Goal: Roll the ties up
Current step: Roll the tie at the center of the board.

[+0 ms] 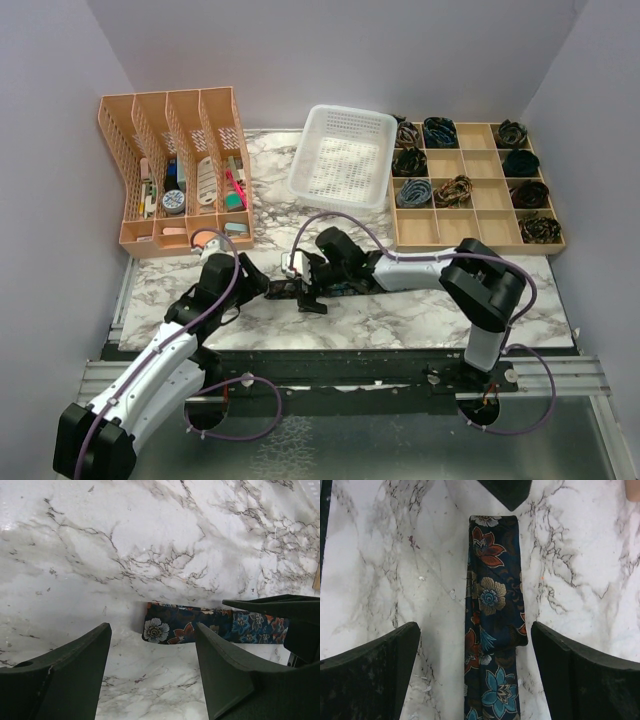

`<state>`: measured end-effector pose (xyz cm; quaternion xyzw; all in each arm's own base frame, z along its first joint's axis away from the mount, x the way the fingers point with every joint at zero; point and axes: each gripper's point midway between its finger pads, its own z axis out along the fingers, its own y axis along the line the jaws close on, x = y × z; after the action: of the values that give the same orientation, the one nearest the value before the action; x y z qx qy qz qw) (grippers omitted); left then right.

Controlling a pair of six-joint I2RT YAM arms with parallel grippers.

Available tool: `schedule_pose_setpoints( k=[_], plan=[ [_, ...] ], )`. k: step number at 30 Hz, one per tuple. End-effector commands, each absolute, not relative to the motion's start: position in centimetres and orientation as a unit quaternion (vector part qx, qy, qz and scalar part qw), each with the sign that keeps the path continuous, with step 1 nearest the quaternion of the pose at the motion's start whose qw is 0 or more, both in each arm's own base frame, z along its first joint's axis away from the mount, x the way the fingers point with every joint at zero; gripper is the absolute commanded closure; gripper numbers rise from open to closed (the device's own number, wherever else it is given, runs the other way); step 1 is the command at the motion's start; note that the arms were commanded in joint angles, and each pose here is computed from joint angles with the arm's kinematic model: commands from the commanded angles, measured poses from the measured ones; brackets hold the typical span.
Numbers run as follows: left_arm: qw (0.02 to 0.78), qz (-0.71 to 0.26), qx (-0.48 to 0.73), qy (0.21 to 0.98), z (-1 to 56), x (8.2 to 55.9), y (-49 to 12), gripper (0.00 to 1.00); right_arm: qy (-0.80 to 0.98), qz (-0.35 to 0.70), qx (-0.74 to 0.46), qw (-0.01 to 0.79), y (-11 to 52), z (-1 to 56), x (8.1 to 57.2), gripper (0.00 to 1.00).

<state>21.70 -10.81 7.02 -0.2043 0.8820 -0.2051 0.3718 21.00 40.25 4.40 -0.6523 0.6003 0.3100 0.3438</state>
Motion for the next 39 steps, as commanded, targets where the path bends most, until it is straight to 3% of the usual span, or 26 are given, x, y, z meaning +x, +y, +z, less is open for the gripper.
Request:
schedule_pose_setpoints(
  k=[1, 6, 9, 17, 24, 26, 30, 39],
  plan=[
    [0.386, -0.181, -0.238, 0.873, 7.7, 22.1, -9.5, 0.31, 0.523, 0.313, -0.702, 0.368, 42.1, 5.0, 21.2, 0.01],
    [0.392, -0.178, -0.238, 0.870, 8.1, 22.3, -9.4, 0.30, 0.521, 0.327, -0.702, 0.359, 42.9, 3.9, 21.2, 0.02],
    [0.393, -0.177, -0.234, 0.871, 8.2, 22.4, -9.4, 0.30, 0.525, 0.324, -0.704, 0.351, 43.3, 3.0, 21.6, 0.07],
    [0.394, -0.178, -0.224, 0.873, 8.3, 22.3, -9.5, 0.34, 0.538, 0.291, -0.724, 0.320, 41.0, -0.4, 21.2, 0.36],
    [0.390, -0.179, -0.225, 0.875, 7.9, 22.2, -9.5, 0.35, 0.557, 0.309, -0.707, 0.307, 41.1, -0.6, 20.6, 0.69],
    [0.388, -0.179, -0.225, 0.876, 7.7, 22.2, -9.6, 0.35, 0.562, 0.312, -0.703, 0.303, 41.1, -0.8, 20.5, 0.72],
    [0.386, -0.178, -0.224, 0.877, 7.6, 22.1, -9.5, 0.36, 0.571, 0.302, -0.699, 0.306, 40.9, -1.2, 20.9, 0.71],
    [0.384, -0.186, -0.228, 0.875, 7.1, 22.0, -9.8, 0.35, 0.580, 0.331, -0.654, 0.356, 42.4, 4.4, 21.5, 0.19]
  ],
)
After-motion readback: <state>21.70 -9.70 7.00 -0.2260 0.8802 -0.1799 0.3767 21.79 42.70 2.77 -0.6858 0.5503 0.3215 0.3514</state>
